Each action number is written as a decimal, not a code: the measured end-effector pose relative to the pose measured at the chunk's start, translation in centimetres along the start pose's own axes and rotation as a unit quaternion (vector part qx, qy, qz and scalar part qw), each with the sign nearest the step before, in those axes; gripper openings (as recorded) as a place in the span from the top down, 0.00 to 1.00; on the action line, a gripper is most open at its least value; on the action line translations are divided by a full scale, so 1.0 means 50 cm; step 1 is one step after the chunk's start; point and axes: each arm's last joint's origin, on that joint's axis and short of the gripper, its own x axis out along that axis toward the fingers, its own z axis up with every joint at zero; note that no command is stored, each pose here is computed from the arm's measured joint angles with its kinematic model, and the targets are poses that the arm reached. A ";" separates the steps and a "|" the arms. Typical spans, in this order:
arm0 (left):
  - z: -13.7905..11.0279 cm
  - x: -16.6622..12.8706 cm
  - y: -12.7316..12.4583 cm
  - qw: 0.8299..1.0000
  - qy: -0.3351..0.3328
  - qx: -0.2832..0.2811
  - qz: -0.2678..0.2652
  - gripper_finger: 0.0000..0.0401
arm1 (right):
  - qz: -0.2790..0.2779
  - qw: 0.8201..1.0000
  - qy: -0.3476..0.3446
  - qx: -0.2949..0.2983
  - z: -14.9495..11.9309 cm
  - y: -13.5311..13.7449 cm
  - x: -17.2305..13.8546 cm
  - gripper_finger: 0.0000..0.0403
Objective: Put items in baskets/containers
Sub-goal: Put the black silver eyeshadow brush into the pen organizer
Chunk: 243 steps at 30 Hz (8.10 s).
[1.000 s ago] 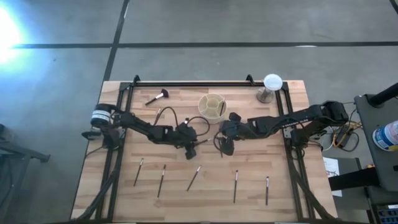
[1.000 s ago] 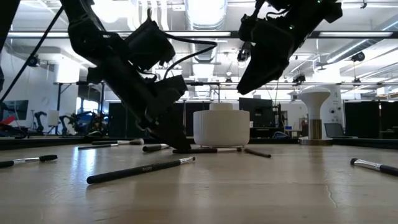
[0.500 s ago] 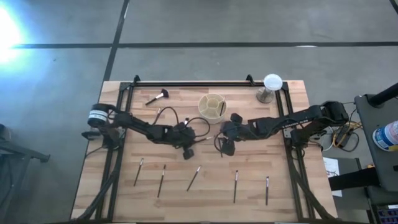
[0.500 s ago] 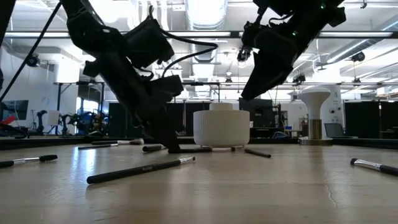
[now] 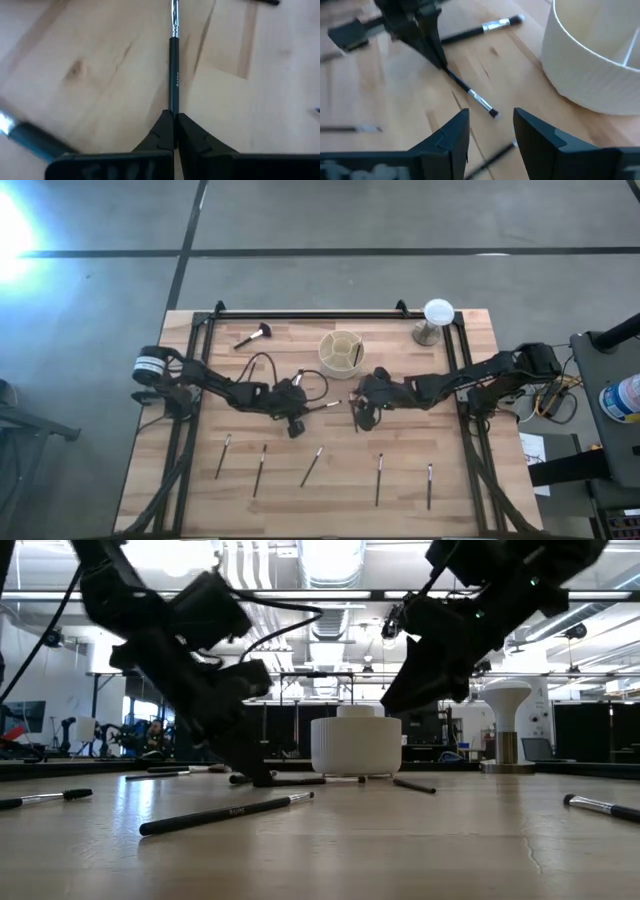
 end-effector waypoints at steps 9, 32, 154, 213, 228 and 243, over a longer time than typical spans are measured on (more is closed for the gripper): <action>-0.027 -0.030 0.014 0.993 -0.094 -0.055 -0.052 0.99 | 0.059 0.988 -0.093 0.107 -0.028 -0.014 0.003 0.51; 0.029 -0.037 -0.084 0.991 -0.005 0.070 -0.115 0.79 | 0.086 0.991 -0.078 0.070 -0.037 -0.003 0.017 0.39; -0.044 -0.002 -0.094 0.998 0.004 0.031 -0.049 1.00 | 0.133 0.981 0.062 -0.127 -0.077 0.056 0.087 0.38; 0.031 -0.039 -0.103 0.997 0.021 0.064 -0.025 0.96 | 0.074 0.964 0.097 -0.236 0.045 0.119 0.077 0.95; 0.057 -0.050 0.040 0.953 -0.291 0.010 -0.089 0.96 | 0.037 0.988 -0.123 -0.086 0.032 -0.034 -0.036 0.66; 0.156 -0.054 0.107 0.921 -0.361 0.052 -0.135 0.96 | 0.147 0.958 -0.247 -0.002 0.082 -0.129 0.002 0.41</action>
